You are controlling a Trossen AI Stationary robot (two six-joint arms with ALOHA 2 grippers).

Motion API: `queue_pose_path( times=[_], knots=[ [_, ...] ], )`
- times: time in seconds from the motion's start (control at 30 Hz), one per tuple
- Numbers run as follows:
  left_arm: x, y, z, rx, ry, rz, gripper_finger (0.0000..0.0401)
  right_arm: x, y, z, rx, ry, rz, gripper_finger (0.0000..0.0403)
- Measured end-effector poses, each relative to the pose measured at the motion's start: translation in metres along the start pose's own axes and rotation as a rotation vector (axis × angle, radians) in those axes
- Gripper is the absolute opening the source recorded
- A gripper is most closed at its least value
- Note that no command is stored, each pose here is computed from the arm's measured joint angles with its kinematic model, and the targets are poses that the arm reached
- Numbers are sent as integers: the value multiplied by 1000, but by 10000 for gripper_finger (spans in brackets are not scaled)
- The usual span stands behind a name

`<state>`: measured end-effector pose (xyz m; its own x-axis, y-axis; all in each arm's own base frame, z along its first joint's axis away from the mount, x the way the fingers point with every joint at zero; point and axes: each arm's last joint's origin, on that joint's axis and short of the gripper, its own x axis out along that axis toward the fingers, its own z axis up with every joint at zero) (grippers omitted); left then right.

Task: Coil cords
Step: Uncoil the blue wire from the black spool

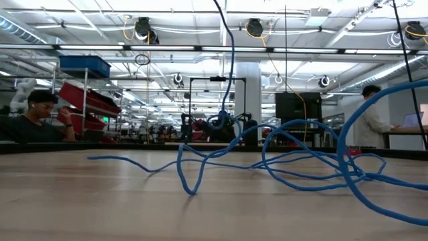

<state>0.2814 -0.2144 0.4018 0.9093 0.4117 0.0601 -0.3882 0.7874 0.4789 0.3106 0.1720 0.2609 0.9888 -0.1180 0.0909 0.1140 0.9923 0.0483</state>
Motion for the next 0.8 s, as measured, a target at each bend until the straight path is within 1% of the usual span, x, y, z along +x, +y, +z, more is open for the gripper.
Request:
queue_pose_path(
  times=[0.07,0.1,0.23,0.37,0.53,0.6,0.67,0.8],
  knots=[
    [0,0,0,1,0,0,8,-1,2,0,-12,0,6,14],
    [0,0,0,1,0,0,8,-2,3,0,-16,0,7,8],
    [0,0,-1,8,6,4,8,-4,13,8,-24,2,29,3],
    [2,0,-3,33,29,18,8,-3,32,28,-88,41,70,1],
    [2,0,-8,73,96,85,8,-6,60,68,-175,102,129,1],
    [2,0,-9,83,106,94,8,-12,69,83,-204,112,114,1],
    [2,0,-9,98,110,90,8,-20,77,95,-242,108,71,1],
    [1,-4,-15,179,121,47,8,-39,88,110,-334,107,-74,0]
  ],
)
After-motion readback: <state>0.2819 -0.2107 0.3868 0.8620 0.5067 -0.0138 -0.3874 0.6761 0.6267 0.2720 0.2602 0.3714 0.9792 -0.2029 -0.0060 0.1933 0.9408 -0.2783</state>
